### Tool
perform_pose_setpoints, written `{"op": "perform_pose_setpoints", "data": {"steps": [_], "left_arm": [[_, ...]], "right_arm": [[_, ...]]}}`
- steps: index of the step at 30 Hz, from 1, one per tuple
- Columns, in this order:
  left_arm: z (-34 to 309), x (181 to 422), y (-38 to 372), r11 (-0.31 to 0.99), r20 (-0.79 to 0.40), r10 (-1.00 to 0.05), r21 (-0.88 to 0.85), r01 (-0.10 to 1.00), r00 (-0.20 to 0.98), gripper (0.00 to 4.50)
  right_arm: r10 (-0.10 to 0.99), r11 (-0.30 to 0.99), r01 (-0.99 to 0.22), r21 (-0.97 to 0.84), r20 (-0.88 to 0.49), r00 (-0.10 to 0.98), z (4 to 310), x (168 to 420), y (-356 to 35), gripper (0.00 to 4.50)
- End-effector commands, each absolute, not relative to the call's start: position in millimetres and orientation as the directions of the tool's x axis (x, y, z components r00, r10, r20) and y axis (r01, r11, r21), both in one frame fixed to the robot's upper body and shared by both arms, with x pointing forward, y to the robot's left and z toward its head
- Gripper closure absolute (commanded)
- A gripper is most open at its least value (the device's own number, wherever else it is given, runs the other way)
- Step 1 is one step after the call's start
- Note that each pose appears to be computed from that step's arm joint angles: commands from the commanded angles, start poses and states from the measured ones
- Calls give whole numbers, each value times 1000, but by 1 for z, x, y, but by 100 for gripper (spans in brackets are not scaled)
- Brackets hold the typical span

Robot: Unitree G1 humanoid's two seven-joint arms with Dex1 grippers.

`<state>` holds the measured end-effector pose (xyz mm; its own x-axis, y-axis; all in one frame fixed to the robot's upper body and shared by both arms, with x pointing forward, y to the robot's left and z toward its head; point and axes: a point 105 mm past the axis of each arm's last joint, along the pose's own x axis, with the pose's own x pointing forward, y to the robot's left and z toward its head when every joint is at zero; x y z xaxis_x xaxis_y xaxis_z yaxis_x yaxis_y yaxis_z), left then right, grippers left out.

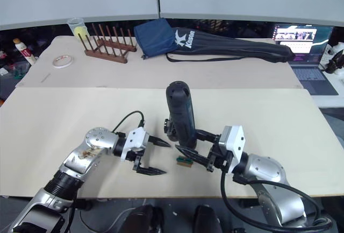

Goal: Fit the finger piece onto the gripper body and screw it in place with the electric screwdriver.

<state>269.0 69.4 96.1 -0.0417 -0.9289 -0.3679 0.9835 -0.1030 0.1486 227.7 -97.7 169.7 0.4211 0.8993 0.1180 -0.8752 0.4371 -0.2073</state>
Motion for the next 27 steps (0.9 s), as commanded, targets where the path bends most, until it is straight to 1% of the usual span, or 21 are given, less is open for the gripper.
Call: {"op": "perform_pose_setpoints", "data": {"steps": [1,16,27], "left_arm": [[104,270,66,-119,-356,-934,185,975,-46,0],[105,270,66,-115,-353,-935,189,975,-42,0],[106,272,68,-114,-359,-933,190,975,-39,0]], "right_arm": [[908,415,-869,-269,177,379,187,219,-92,260],[907,419,-868,-265,163,388,183,224,-92,260],[899,436,-859,-269,184,398,185,226,-90,260]]}}
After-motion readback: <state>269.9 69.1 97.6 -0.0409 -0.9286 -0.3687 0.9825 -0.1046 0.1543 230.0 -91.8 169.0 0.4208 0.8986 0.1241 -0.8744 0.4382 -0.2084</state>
